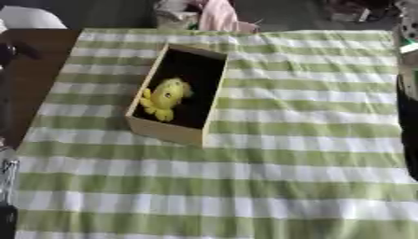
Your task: Pick up objects on the table and place them in the box.
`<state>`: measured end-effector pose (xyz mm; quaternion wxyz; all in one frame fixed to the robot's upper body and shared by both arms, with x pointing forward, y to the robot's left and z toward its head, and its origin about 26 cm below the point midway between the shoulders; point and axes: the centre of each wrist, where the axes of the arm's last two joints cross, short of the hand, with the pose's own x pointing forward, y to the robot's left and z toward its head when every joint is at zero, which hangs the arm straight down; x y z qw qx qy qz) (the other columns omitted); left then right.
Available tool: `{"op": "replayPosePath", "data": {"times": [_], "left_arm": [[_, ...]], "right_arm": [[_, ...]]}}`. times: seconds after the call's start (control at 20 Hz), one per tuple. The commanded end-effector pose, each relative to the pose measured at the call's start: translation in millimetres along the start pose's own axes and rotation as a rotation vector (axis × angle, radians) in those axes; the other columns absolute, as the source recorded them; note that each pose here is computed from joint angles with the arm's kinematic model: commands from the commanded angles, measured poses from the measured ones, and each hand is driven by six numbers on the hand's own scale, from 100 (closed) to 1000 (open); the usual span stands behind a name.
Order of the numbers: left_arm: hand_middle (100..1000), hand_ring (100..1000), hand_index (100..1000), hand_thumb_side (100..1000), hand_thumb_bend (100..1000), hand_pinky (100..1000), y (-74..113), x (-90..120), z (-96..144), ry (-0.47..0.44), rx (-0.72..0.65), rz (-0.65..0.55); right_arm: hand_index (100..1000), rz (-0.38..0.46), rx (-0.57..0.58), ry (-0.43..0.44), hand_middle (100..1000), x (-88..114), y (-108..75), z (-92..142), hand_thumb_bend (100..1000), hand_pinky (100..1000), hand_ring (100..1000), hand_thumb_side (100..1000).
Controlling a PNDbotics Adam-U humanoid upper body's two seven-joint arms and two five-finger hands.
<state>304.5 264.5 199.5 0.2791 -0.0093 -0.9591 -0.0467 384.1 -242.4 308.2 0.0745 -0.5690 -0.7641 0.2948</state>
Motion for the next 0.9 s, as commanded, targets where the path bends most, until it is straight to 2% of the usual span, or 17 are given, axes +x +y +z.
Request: {"op": "replayPosePath", "data": {"times": [0.05,0.35,0.55,0.6,0.9], "left_arm": [[819,923,697,727,100,482,5.3,8,-8,-0.039,-0.007,-0.027],[818,921,697,726,100,483,7.4,9,-9,-0.047,0.001,-0.039],[818,920,698,725,100,485,7.9,9,-8,-0.048,0.005,-0.042],[818,920,698,725,100,485,8.0,9,-8,-0.049,0.005,-0.043],[817,919,698,724,100,486,8.8,9,-9,-0.053,0.01,-0.047]], "right_arm": [[855,0.016,-0.085,0.035,761,-13,-19.4,7,100,721,821,846],[855,-0.022,-0.157,0.161,758,-18,-26.6,46,100,705,818,853],[852,-0.049,-0.161,0.212,755,-20,-30.6,69,100,695,814,859],[851,-0.057,-0.158,0.223,754,-21,-31.5,73,100,692,811,880],[848,-0.123,-0.142,0.275,749,-29,-35.5,87,100,688,806,862]]}}
